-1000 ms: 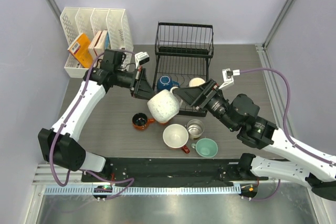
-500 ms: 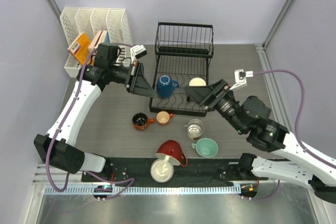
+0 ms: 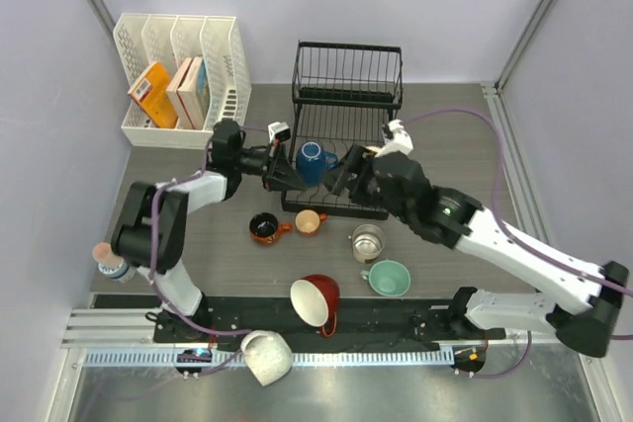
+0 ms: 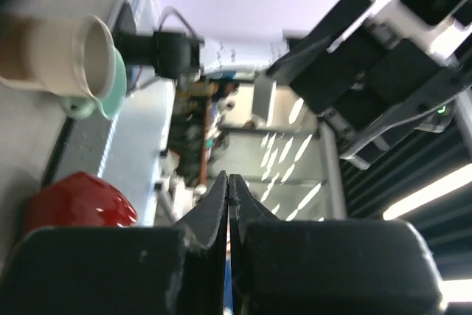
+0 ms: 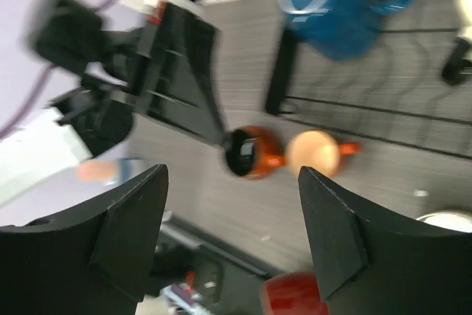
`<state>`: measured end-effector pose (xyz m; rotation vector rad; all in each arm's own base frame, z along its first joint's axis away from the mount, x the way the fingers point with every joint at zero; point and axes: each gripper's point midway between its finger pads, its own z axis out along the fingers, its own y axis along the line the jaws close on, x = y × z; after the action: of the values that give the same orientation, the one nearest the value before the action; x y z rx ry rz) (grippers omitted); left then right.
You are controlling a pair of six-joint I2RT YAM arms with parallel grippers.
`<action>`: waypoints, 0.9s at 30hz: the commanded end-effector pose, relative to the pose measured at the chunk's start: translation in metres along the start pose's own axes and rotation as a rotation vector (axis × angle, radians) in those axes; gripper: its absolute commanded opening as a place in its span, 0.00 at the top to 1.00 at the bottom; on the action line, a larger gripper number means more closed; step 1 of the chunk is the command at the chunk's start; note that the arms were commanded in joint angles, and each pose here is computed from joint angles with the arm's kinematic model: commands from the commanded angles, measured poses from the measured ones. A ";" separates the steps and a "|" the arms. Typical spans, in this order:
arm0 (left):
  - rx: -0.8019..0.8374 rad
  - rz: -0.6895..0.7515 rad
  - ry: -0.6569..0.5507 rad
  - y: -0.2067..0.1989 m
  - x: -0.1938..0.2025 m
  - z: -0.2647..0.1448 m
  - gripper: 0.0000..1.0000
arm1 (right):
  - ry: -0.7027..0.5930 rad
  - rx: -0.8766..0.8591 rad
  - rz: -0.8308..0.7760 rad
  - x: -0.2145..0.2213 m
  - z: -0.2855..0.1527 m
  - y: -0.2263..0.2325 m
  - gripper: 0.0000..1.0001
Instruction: Load the cups into the dish rack
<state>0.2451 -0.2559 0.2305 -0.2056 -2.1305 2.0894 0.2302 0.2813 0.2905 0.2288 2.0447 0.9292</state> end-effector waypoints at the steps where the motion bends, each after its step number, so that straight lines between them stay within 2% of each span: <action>1: -0.034 0.201 0.041 -0.007 -0.010 -0.042 1.00 | 0.083 0.161 -0.046 -0.007 0.029 -0.055 0.23; 3: -0.039 0.217 -0.013 -0.002 -0.026 -0.060 1.00 | 0.085 0.195 -0.056 -0.010 0.038 -0.069 0.23; 10: -0.064 0.325 -0.114 -0.025 -0.041 -0.093 0.98 | 0.100 0.210 -0.065 -0.012 0.044 -0.077 0.23; 18: -0.071 0.368 -0.117 -0.036 -0.026 -0.092 0.97 | 0.091 0.211 -0.054 -0.014 0.033 -0.080 0.22; 22: -0.070 0.370 -0.119 -0.036 -0.021 -0.091 0.95 | 0.073 0.217 -0.066 -0.021 0.020 -0.081 0.17; 27: -0.073 0.397 -0.119 -0.038 -0.021 -0.091 0.93 | 0.062 0.220 -0.062 -0.026 0.013 -0.083 0.17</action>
<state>0.3221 -0.1797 0.2731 -0.0508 -2.2717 2.3513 0.2717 0.2259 0.2350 0.2646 2.2256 0.6901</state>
